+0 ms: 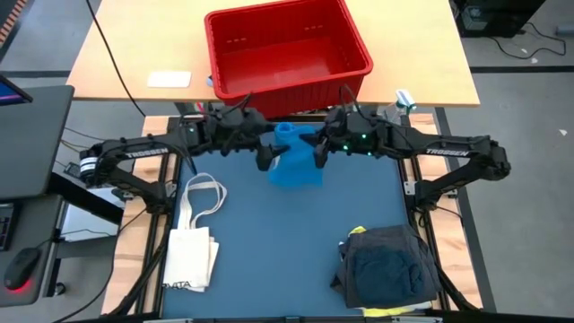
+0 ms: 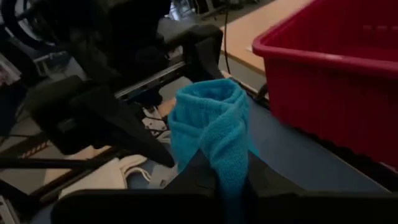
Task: Fold laundry
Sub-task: Fold the light blue boxer
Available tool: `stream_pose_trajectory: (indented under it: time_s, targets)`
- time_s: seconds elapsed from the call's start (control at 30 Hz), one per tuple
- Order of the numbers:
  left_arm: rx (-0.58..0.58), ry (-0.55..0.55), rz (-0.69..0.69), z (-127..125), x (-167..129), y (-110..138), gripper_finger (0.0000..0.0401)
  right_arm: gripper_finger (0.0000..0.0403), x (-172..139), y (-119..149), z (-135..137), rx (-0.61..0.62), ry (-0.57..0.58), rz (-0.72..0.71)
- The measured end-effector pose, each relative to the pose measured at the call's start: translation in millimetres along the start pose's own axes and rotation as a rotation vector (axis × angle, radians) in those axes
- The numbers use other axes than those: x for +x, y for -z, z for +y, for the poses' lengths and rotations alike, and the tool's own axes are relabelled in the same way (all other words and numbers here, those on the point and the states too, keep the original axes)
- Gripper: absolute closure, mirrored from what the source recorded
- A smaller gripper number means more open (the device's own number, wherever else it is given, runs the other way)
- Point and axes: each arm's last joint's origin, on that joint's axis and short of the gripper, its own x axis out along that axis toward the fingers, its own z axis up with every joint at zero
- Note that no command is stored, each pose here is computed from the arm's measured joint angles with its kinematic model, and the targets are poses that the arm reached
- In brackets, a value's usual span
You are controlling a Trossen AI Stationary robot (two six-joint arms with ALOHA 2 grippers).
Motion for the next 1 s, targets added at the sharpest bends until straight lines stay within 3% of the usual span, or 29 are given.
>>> stream_pose_trajectory:
  time_s: [0.13, 0.23, 0.33, 0.5, 0.53, 0.67, 0.77, 0.87, 1.0]
  targets:
    - [0.113, 0.025, -0.04, -1, 0, -4, 0.0019, 0.0381, 0, -3, 0, -0.058, -0.027, -0.021]
    - [0.192, 0.039, -0.05, 0, 0, -5, 0.0059, 0.0381, 1, -7, -8, -0.093, -0.002, -0.031]
    - [0.224, 0.02, -0.067, 8, -1, -11, 0.0147, 0.0381, 3, -13, -18, -0.128, 0.005, -0.05]
    - [0.256, -0.039, -0.145, 31, -13, -41, 0.035, 0.0381, 3, -24, -28, -0.278, 0.033, -0.127]
    - [0.256, -0.032, -0.167, 36, -17, -49, 0.0367, 0.0381, 3, -27, -28, -0.304, 0.028, -0.156]
    - [0.254, 0.053, -0.195, 40, -30, -69, 0.0362, 0.0381, 2, -31, -27, -0.317, 0.012, -0.189]
    - [0.236, 0.146, -0.082, 32, -27, -57, 0.0357, 0.0381, 9, -15, -22, -0.256, -0.01, -0.058]
    - [0.163, 0.214, 0.116, 18, -15, -20, 0.0357, 0.0381, 27, 21, -11, -0.172, -0.036, 0.149]
    - [0.042, 0.313, 0.299, -13, 4, 48, 0.0358, 0.0381, 49, 97, 13, -0.013, -0.1, 0.356]
